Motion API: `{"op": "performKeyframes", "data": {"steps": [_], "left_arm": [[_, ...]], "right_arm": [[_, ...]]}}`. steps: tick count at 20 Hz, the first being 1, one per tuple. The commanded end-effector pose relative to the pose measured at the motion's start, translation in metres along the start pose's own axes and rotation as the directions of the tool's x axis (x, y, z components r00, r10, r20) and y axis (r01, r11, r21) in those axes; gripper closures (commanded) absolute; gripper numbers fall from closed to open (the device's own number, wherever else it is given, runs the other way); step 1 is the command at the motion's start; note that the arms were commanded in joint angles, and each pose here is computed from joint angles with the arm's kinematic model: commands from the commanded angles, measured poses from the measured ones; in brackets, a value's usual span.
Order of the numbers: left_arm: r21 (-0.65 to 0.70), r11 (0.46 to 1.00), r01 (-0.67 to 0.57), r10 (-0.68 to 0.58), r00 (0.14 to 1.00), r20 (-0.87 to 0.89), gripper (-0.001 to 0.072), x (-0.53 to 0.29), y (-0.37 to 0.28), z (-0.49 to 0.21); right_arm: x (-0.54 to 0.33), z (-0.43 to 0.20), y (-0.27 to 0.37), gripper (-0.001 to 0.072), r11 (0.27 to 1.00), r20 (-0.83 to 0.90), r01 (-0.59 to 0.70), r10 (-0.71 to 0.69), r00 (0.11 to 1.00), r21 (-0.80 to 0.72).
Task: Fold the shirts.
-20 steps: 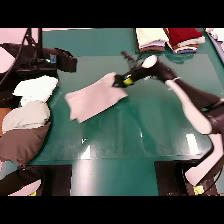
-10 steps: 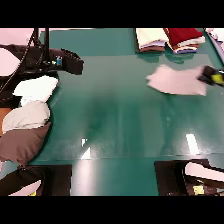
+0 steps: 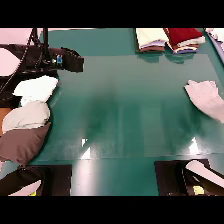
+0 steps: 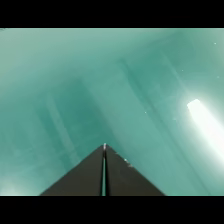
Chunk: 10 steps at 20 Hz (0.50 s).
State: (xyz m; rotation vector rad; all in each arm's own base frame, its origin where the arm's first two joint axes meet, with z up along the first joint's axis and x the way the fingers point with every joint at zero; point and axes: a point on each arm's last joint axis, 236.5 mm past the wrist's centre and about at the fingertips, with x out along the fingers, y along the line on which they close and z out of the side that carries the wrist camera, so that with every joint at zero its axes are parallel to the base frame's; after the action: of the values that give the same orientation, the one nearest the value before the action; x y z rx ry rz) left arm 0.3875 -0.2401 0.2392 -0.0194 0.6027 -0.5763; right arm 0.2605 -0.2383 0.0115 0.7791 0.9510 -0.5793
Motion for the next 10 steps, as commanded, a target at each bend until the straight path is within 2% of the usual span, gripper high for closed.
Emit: {"op": "performKeyframes", "data": {"steps": [1, 2, 3, 4, 7, 10], "left_arm": [[0.0, 1.0, 0.0, 0.0, 1.0, -0.009, 0.0687, 0.0, 0.0, -0.002], [0.0, 1.0, 0.0, 0.0, 1.0, -0.02, 0.0687, 0.0, 0.0, -0.005], [0.0, 1.0, 0.0, 0.0, 1.0, -0.028, 0.0687, -0.001, 0.0, -0.007], [0.0, 1.0, 0.0, 0.0, 1.0, -0.031, 0.0687, -0.001, 0.0, -0.007], [0.0, 1.0, 0.0, 0.0, 1.0, -0.026, 0.0686, 0.0, 0.0, -0.006], [0.0, 1.0, -0.001, 0.001, 1.0, -0.001, 0.0686, -0.001, 0.0, 0.0]], "right_arm": [[0.001, -0.028, -0.018, 0.0551, 0.991, -0.043, 0.11, -0.114, 0.993, -0.074], [-0.004, -0.025, -0.021, 0.0335, 0.985, -0.037, 0.14, -0.145, 0.989, -0.102], [-0.013, -0.019, -0.026, 0.0239, 0.975, -0.031, 0.177, -0.183, 0.983, -0.135], [-0.023, -0.011, -0.031, 0.0198, 0.964, -0.017, 0.213, -0.218, 0.976, -0.16], [-0.057, 0.019, -0.024, 0.0184, 0.951, 0.051, 0.247, -0.241, 0.969, -0.187], [-0.074, 0.033, 0.049, 0.0185, 0.969, 0.1, 0.078, -0.056, 0.993, -0.232]]}}
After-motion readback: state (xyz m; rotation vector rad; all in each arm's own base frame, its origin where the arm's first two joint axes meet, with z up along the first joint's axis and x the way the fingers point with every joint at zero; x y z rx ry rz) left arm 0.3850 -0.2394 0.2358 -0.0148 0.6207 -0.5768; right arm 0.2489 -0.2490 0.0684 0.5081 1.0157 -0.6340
